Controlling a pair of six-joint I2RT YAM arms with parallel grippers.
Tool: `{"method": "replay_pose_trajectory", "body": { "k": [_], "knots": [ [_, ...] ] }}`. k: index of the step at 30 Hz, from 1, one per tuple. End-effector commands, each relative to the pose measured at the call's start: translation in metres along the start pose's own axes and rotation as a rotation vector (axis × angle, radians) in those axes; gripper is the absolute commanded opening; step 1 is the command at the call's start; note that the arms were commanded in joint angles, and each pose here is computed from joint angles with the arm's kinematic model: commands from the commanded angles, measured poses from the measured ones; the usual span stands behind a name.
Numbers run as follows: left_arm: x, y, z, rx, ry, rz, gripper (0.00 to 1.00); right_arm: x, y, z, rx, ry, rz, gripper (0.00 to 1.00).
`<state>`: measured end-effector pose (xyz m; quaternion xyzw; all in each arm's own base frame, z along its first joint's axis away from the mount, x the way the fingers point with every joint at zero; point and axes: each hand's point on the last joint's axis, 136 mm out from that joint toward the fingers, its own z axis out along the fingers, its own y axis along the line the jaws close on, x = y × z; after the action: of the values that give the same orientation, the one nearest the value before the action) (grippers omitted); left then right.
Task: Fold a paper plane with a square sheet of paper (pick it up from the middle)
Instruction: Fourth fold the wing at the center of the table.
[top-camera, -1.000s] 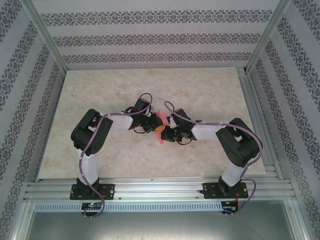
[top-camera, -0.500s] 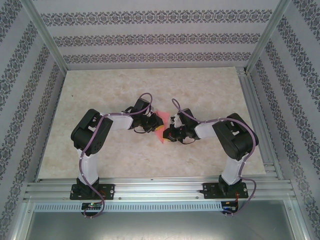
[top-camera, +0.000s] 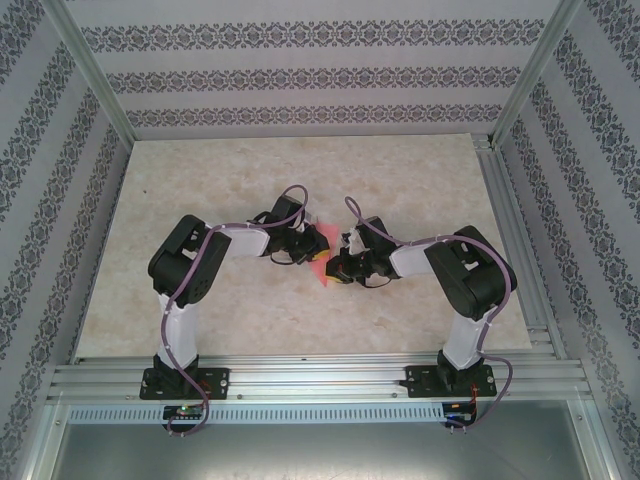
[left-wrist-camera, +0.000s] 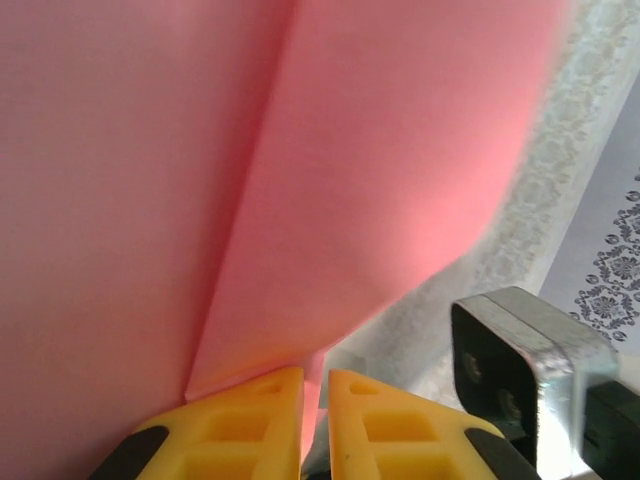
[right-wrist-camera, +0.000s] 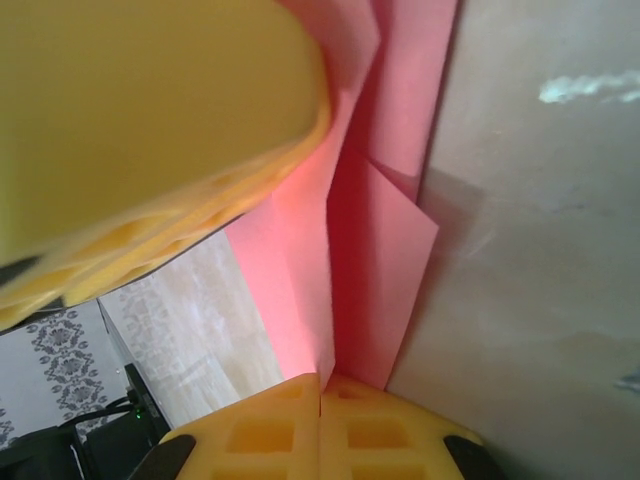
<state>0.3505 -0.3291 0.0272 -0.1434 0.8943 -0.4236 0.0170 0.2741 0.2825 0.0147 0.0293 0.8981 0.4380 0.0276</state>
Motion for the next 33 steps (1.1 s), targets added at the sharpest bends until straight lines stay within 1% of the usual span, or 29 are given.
{"method": "replay_pose_trajectory", "body": {
  "k": [1,3,4,6,8,12,14,18,20,21,23,24,27,28,31,33],
  "knots": [
    [0.001,0.005,0.007,-0.016,0.006,0.017,0.16,-0.004,-0.017,-0.003,0.074,-0.048,0.033,0.06],
    [0.001,0.008,0.007,-0.030,0.007,0.017,0.16,-0.005,-0.017,-0.005,0.084,-0.060,0.033,0.08],
    [0.001,0.010,0.008,-0.037,0.007,0.019,0.15,-0.005,-0.015,-0.008,0.082,-0.069,0.030,0.12],
    [0.001,0.012,0.008,-0.043,0.008,0.020,0.15,-0.006,-0.008,-0.014,0.067,-0.088,0.019,0.13],
    [0.002,0.013,0.009,-0.044,0.011,0.021,0.15,-0.009,0.000,-0.025,0.064,-0.125,0.003,0.16],
    [0.001,0.012,0.010,-0.036,0.015,0.022,0.15,-0.016,0.007,-0.049,0.130,-0.205,-0.044,0.16],
    [0.001,0.011,0.010,-0.032,0.016,0.024,0.15,-0.018,0.014,-0.052,0.115,-0.215,-0.057,0.13],
    [0.002,0.008,0.010,-0.025,0.019,0.029,0.15,-0.017,0.026,-0.043,0.065,-0.195,-0.065,0.06],
    [0.002,0.007,0.010,-0.021,0.020,0.030,0.15,-0.015,0.031,-0.034,0.046,-0.178,-0.069,0.05],
    [0.002,0.007,0.010,-0.020,0.022,0.028,0.15,-0.015,0.030,-0.030,0.051,-0.168,-0.065,0.06],
    [0.002,0.006,0.009,-0.017,0.022,0.031,0.15,-0.015,0.019,-0.025,0.097,-0.170,-0.043,0.12],
    [0.002,0.005,0.009,-0.015,0.020,0.033,0.15,-0.016,0.017,-0.023,0.102,-0.177,-0.045,0.14],
    [0.003,0.005,0.009,-0.015,0.023,0.033,0.15,-0.019,0.012,-0.019,0.138,-0.173,-0.052,0.15],
    [0.003,0.004,0.008,-0.013,0.023,0.034,0.15,-0.020,0.016,-0.017,0.124,-0.166,-0.061,0.14],
    [0.003,0.003,0.007,-0.013,0.022,0.036,0.15,-0.022,0.026,-0.016,0.079,-0.169,-0.064,0.07],
    [0.002,0.003,0.007,-0.012,0.020,0.036,0.15,-0.023,0.032,-0.016,0.058,-0.169,-0.072,0.06]
  ]
}}
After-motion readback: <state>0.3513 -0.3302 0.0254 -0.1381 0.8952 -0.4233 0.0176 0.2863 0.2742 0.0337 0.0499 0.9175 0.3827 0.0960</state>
